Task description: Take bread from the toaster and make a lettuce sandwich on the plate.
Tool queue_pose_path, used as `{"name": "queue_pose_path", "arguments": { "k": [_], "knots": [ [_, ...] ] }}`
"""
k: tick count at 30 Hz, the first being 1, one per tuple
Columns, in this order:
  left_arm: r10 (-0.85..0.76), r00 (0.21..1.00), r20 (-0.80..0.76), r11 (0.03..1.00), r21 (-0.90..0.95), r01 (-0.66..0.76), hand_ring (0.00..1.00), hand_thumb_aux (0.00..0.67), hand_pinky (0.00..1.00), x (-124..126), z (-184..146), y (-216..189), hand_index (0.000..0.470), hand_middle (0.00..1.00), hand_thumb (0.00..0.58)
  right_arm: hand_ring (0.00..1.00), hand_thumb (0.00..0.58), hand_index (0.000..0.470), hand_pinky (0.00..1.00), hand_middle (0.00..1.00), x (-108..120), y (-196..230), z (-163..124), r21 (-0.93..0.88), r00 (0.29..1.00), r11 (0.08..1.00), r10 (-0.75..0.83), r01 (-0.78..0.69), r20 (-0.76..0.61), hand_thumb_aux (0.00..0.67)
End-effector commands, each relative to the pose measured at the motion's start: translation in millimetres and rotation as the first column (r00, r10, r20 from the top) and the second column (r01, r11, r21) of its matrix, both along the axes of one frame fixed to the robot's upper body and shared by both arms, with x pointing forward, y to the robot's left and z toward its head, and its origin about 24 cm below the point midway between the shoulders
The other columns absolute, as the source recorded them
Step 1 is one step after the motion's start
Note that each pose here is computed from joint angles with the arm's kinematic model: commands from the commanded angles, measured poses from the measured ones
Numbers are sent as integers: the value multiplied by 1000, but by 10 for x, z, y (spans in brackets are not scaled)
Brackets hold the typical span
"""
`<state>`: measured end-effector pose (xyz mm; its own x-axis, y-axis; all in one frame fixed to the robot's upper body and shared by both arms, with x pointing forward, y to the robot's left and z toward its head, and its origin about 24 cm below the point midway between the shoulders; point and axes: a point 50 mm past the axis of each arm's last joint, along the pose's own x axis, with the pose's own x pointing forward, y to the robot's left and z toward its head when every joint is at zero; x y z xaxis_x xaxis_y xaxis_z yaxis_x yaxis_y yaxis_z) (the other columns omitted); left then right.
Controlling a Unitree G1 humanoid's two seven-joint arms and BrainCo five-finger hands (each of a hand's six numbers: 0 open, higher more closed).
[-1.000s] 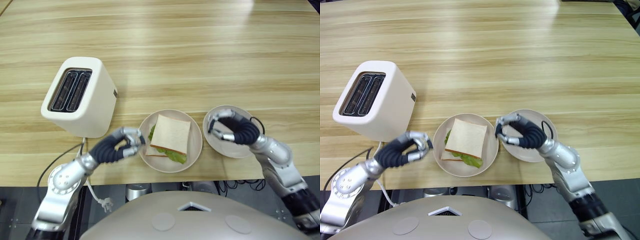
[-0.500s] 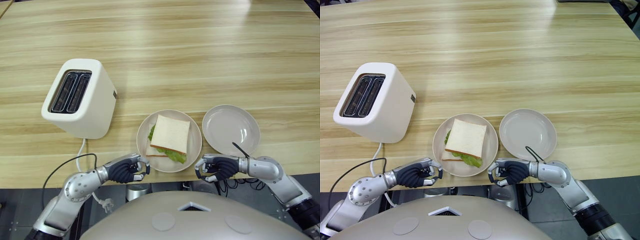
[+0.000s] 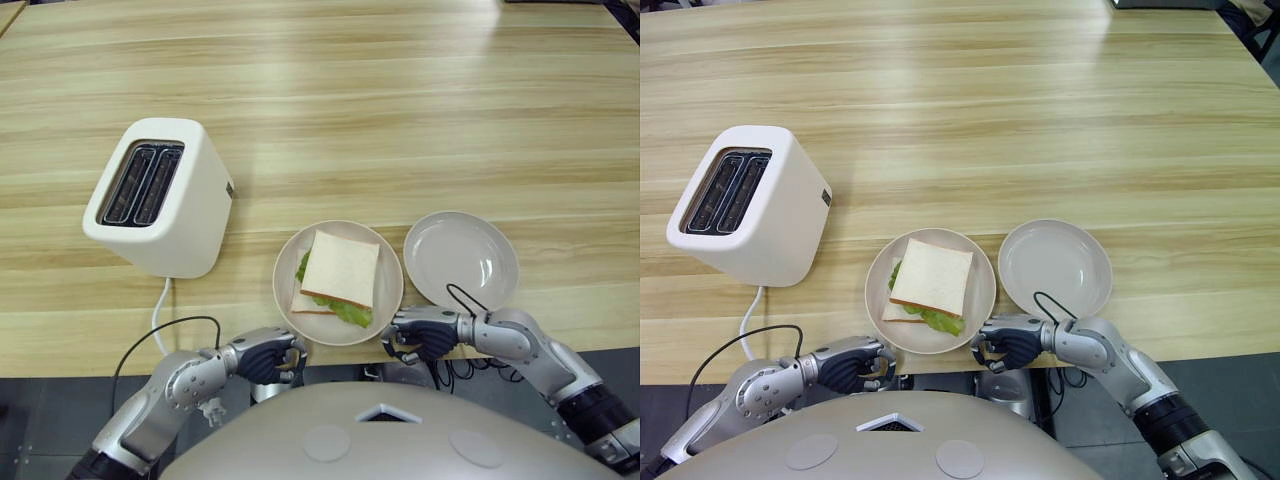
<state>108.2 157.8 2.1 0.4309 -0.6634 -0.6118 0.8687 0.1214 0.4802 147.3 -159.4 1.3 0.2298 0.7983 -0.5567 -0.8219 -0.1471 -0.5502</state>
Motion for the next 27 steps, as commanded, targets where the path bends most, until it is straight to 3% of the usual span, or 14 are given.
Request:
{"name": "queue_pose_path", "arguments": {
  "k": [1,9,15,17,23,27],
  "knots": [
    [17,998,64,999,34,-19,1000,670,1000,172,-77,-3,460,1000,580,1000,580,460,1000,1000,69,75,-110,-2,1000,1000,-4,4,-13,670],
    [66,973,222,998,-5,-66,1000,670,1000,774,-96,-100,460,1000,580,1000,580,460,1000,1000,517,291,-171,45,998,998,-50,48,42,670],
    [92,976,198,996,-20,-89,1000,670,1000,1075,-268,-190,460,1000,580,1000,580,460,1000,1000,1072,293,-225,20,985,987,-161,160,69,670],
    [91,963,255,995,20,-99,1000,670,1000,1201,-310,-209,460,1000,580,1000,580,460,1000,1000,1218,287,-247,5,976,980,-200,201,88,670],
    [137,949,284,991,-25,-135,1000,670,1000,1439,-359,-394,460,1000,580,1000,580,460,1000,1000,1482,239,-279,-53,947,953,-289,299,144,670],
    [190,926,325,981,-22,-194,1000,670,1000,1627,-360,-378,460,1000,580,1000,580,460,1000,1000,1539,264,-281,-24,928,935,-349,354,129,670]
  ]
}}
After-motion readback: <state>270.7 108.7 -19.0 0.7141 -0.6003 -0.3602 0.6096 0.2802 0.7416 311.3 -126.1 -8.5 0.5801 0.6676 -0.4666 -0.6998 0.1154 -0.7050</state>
